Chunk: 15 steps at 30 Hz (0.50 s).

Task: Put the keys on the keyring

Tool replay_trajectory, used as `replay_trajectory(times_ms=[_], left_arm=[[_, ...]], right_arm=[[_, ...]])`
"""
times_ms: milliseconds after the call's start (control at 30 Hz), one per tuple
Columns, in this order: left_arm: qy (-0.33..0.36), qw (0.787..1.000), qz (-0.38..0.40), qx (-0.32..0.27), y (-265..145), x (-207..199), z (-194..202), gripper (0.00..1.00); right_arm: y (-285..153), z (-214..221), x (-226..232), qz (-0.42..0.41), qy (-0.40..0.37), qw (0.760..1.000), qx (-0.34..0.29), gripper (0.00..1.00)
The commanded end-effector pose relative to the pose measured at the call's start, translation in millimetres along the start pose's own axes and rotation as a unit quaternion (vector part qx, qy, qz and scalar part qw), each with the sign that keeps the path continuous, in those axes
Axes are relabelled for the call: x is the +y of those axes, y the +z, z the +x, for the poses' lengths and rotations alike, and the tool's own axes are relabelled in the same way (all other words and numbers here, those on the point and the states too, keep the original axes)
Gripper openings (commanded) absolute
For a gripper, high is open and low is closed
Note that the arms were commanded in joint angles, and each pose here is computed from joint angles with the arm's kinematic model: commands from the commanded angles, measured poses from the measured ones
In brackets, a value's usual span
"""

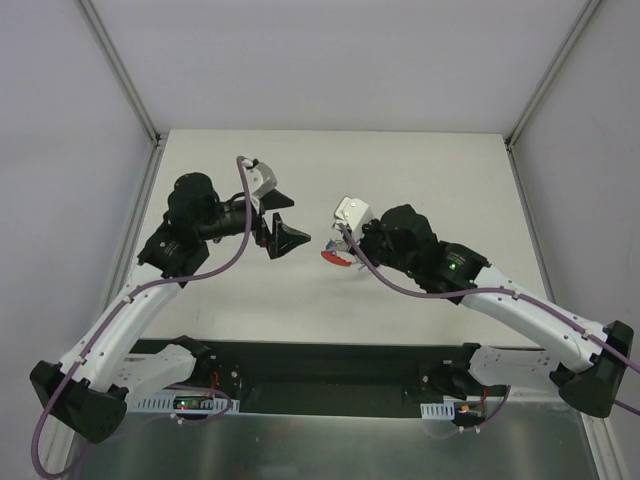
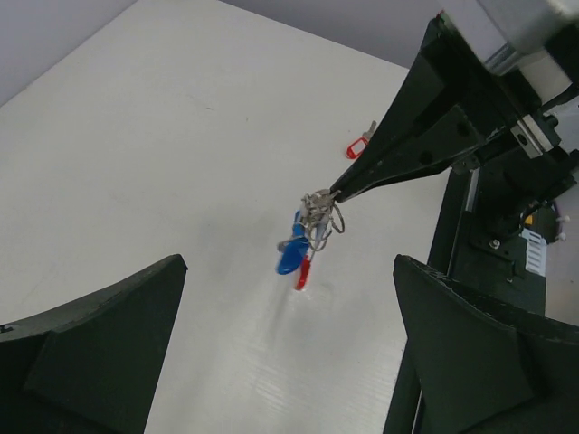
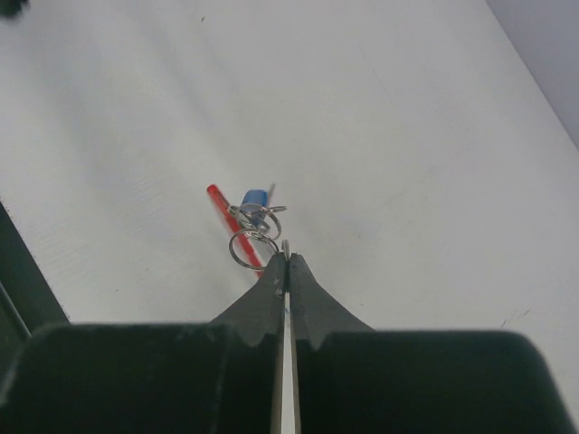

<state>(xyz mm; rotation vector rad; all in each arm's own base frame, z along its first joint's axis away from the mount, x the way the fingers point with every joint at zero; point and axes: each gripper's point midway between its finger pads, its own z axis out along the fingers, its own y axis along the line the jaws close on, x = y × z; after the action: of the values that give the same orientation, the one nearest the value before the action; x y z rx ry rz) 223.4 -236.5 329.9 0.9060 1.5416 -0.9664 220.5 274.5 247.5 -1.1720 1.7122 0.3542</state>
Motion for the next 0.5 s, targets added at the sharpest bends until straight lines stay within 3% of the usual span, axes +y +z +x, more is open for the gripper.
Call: replay_trajectory(times_ms=[0,233,467], left_arm=[[0.037,0.998,0.059,0.002,17.7,-14.9,2.0,0.99],[0.027,0.996,0.077,-0.022,36.3,-16.6,15.0,0.99],[0.013,0.995,0.098,-0.007,45.0,-22.0,34.1,0.87]], right_arm=[[-14.1,-57.1,-15.8,0.027,-0.005,0.994,-0.108,0.01],[-4.9,-63.3,-6.9,0.007,0.001,0.992,-0.129,0.01],[4.5,-71.1,-1.4,-0.006,0.014,0.989,-0.148,0.01]])
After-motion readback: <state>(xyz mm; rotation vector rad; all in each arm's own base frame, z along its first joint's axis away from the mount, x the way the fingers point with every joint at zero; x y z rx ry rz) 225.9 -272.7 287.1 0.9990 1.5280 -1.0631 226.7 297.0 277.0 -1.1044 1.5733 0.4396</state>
